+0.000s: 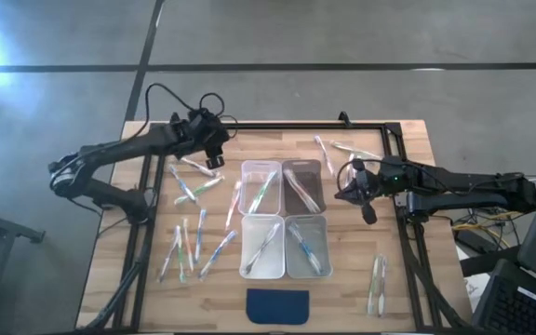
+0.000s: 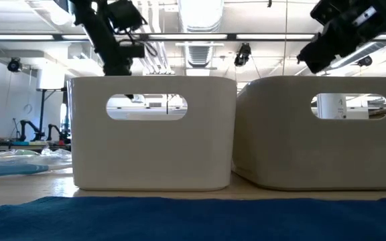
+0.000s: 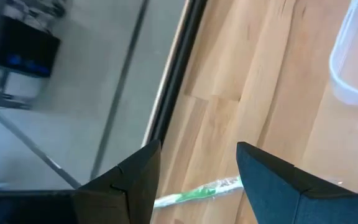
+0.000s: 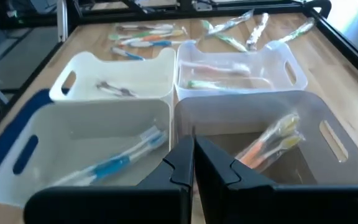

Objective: Pick & Place Toothbrushes
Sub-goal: Put the green toothbrush into the transparent bin

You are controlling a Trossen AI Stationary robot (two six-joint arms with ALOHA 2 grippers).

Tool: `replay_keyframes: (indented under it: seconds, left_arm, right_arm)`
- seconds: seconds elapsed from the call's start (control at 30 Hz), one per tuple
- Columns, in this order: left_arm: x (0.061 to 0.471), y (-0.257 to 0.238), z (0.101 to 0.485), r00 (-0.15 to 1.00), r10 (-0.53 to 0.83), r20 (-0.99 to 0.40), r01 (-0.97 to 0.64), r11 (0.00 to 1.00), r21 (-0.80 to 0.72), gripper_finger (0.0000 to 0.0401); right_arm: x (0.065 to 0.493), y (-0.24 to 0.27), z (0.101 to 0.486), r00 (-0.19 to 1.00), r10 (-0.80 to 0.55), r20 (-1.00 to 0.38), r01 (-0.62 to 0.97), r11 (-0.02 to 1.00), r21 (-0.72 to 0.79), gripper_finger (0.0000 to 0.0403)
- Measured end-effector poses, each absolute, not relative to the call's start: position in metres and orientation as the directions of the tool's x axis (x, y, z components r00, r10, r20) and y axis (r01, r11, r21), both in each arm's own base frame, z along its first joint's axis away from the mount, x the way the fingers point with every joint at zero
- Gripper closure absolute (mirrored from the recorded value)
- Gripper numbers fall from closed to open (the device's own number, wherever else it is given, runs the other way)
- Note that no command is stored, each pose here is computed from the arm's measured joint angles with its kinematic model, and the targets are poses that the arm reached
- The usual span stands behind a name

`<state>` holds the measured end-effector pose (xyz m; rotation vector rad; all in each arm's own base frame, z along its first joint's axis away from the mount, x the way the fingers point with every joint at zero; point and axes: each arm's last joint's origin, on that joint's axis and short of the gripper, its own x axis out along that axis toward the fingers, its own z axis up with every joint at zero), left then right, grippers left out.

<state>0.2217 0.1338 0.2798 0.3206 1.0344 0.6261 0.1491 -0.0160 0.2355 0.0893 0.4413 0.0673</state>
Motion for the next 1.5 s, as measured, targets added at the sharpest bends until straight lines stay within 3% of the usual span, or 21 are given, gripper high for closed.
replay_keyframes:
  seconds: [0.17, 0.5, 0.6, 0.77, 0.87, 1.07, 1.5]
  left_arm:
    - [0.22, 0.153, 0.267, 0.316, 0.597, -0.738, -0.326, 0.799, 0.506, 0.0185]
    - [0.221, 0.189, 0.25, 0.119, 0.521, -0.845, -0.293, 0.832, 0.472, 0.0185]
    - [0.223, 0.197, 0.25, 0.037, 0.469, -0.882, -0.24, 0.861, 0.448, 0.0185]
    - [0.229, 0.208, 0.242, -0.134, 0.431, -0.892, -0.058, 0.895, 0.441, 0.0185]
    - [0.233, 0.212, 0.232, -0.181, 0.429, -0.885, 0.142, 0.902, 0.409, 0.0185]
    - [0.233, 0.215, 0.213, -0.294, 0.46, -0.838, 0.499, 0.822, 0.277, 0.0185]
    - [0.232, 0.229, 0.193, -0.255, 0.372, -0.893, 0.637, 0.759, 0.134, 0.0185]
  right_arm:
    - [0.142, -0.015, 0.225, 0.903, 0.083, -0.421, -0.047, 0.994, 0.096, 0.0394]
    - [0.122, -0.012, 0.216, 0.934, 0.061, -0.351, -0.03, 0.995, 0.095, 0.0394]
    - [0.118, -0.014, 0.217, 0.945, -0.017, -0.327, 0.047, 0.995, 0.086, 0.0394]
    - [0.117, -0.015, 0.22, 0.945, -0.066, -0.321, 0.094, 0.993, 0.071, 0.0394]
    - [0.118, -0.015, 0.22, 0.944, -0.066, -0.324, 0.094, 0.993, 0.071, 0.0394]
    - [0.118, -0.015, 0.219, 0.943, -0.065, -0.325, 0.094, 0.993, 0.071, 0.0394]
    - [0.118, -0.015, 0.219, 0.943, -0.065, -0.327, 0.093, 0.993, 0.072, 0.0394]
